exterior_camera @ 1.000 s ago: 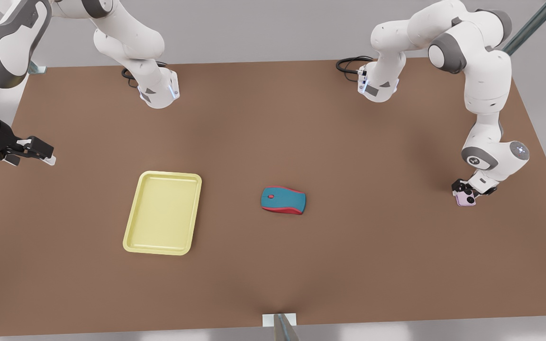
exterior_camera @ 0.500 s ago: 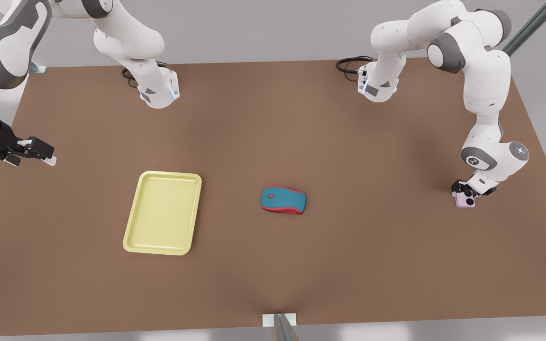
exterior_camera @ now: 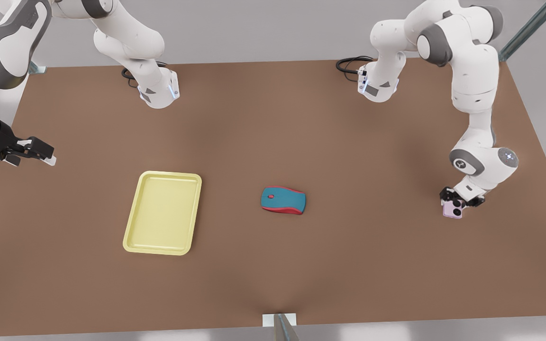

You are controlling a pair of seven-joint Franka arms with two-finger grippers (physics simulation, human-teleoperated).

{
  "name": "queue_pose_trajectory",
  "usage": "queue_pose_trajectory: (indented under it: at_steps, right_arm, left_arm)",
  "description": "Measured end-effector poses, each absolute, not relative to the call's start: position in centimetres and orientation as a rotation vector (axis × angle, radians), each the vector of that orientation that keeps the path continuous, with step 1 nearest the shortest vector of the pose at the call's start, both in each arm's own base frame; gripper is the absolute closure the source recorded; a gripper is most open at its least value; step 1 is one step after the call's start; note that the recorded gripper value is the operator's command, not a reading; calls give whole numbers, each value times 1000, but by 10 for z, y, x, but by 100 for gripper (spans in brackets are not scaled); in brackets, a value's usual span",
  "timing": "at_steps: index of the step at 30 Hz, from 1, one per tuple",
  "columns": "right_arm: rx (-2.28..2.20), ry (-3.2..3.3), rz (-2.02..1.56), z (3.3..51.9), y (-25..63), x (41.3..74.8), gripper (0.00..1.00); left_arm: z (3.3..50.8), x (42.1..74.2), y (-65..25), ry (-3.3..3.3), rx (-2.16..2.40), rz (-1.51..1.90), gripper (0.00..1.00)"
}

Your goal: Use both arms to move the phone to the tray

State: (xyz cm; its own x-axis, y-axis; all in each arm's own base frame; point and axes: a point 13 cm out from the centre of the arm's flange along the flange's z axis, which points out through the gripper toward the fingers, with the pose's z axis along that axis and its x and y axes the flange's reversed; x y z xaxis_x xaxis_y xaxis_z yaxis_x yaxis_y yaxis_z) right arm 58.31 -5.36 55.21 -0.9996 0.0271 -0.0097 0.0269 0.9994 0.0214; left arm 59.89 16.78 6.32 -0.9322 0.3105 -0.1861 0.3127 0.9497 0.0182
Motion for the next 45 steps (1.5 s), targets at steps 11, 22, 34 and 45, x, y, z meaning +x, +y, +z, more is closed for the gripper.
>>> queue_pose_trajectory:
  at_steps: [11, 22, 34, 45]
  right_arm:
    - [39, 3128, 33, 553, -52, 584, 0]
    - [32, 3131, 35, 550, -50, 586, 0]
    - [50, 3144, 32, 532, -58, 596, 0]
    - [-15, 3192, 31, 502, -17, 562, 0]
  left_arm:
    - [180, 656, -272, 2755, 1004, -117, 19]
    - [185, 578, -582, 2913, 699, -329, 18]
    - [83, 554, -642, 2966, 182, -319, 0]
    - [311, 667, -419, 3014, -342, -168, 0]
